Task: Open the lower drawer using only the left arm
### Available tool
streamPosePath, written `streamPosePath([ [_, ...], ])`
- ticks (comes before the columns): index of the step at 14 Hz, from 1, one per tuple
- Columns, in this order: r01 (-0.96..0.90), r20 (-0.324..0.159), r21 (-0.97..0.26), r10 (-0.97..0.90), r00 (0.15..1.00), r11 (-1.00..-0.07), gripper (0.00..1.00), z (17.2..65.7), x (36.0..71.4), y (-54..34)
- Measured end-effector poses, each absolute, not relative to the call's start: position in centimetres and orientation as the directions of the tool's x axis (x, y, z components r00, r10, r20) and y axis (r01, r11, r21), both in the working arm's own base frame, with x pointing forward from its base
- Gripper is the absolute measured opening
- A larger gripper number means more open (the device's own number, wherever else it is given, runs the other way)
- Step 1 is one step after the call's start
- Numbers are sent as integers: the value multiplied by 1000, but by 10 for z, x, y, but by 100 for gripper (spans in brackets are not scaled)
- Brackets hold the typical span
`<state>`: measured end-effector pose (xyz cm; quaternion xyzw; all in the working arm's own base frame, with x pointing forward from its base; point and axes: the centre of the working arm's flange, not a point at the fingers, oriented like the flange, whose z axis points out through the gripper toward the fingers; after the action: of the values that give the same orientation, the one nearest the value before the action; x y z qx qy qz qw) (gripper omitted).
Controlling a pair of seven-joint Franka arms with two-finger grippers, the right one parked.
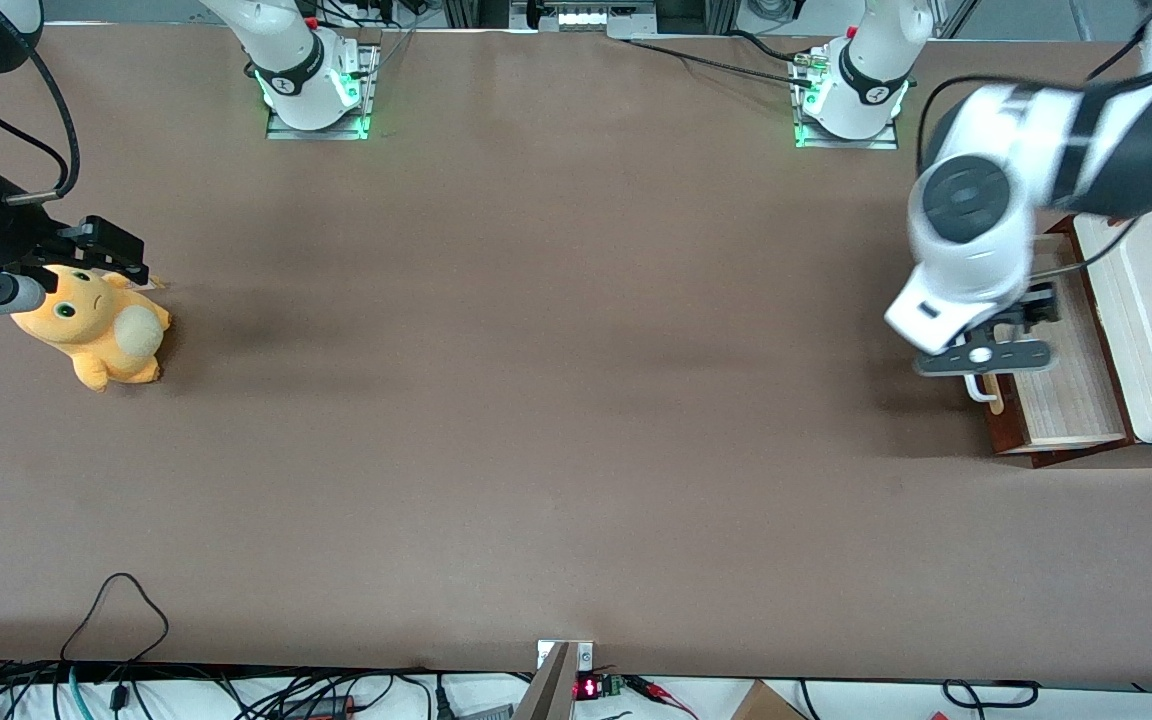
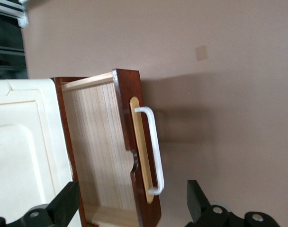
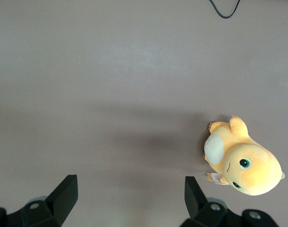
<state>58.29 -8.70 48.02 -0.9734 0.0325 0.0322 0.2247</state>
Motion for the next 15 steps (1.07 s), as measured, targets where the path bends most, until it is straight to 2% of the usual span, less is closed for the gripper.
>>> streamPosePath([
  [3, -55, -84, -268, -34, 996, -962, 100, 538, 578, -67],
  [7, -24, -68, -28, -22, 997, -999, 100, 573, 574, -36],
  [15, -62, -1, 1, -62, 998, -998, 100, 606, 561, -26],
])
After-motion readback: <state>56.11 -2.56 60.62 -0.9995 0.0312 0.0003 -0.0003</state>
